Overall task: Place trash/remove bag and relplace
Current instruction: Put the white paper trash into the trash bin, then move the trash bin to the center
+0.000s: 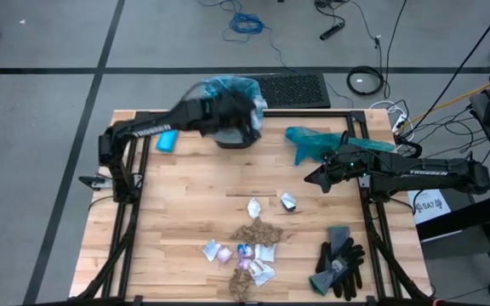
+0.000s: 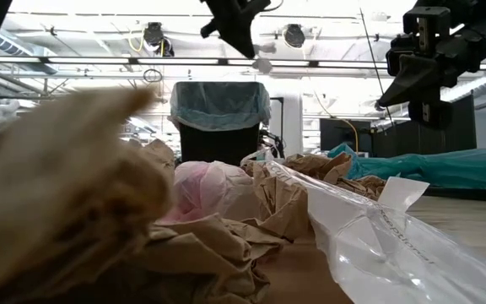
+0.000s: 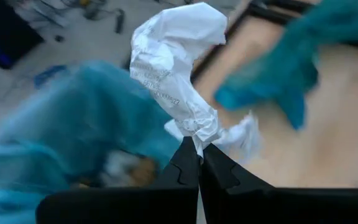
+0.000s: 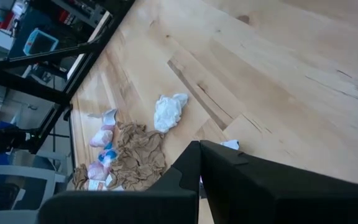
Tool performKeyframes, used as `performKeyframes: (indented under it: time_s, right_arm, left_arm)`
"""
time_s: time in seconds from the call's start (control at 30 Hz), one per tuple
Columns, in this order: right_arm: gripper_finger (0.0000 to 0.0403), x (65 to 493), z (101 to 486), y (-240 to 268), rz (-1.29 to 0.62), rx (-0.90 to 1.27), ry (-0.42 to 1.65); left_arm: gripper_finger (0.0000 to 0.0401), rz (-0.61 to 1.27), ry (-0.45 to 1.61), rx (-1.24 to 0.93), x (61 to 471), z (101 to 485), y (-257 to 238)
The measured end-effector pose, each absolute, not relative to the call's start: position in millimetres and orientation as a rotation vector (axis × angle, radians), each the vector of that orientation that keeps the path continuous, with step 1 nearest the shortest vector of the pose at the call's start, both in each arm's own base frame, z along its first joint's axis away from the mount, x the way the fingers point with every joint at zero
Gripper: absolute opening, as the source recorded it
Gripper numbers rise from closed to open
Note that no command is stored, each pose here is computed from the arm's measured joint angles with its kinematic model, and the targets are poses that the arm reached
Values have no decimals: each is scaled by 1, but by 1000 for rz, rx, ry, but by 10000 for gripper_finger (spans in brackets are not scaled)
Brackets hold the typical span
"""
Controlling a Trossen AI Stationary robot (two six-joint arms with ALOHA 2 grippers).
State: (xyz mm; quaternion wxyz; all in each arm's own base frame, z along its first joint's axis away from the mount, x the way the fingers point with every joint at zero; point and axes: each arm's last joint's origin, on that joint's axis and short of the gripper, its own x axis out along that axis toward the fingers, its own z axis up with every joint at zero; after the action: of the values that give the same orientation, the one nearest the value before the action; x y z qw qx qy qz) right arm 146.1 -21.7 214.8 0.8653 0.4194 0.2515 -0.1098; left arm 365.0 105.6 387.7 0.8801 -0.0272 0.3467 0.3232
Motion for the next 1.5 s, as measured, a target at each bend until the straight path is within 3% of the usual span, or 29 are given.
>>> performKeyframes:
  time_s: [0.2,0.4,0.57,0.83,1.07,1.27,1.5]
  right_arm:
    - [0,146,215,-22,-230,879,527]
    - [0,146,215,-22,-230,879,527]
    - [0,146,215,-22,-235,892,526]
    - [0,146,215,-22,-267,920,514]
    - [0,146,215,-23,-298,922,501]
    - [0,146,215,-25,-345,927,481]
    - [0,146,215,-25,-354,951,476]
  left_arm:
    - [0,756,768,-105,335,401,148]
    - [6,599,837,-230,306,399,186]
    - [34,456,802,-364,290,392,213]
    - [101,423,889,-455,278,373,223]
    - [148,256,882,-399,286,373,210]
    - [150,50,983,-179,295,369,184]
    - [150,13,1031,-34,299,368,175]
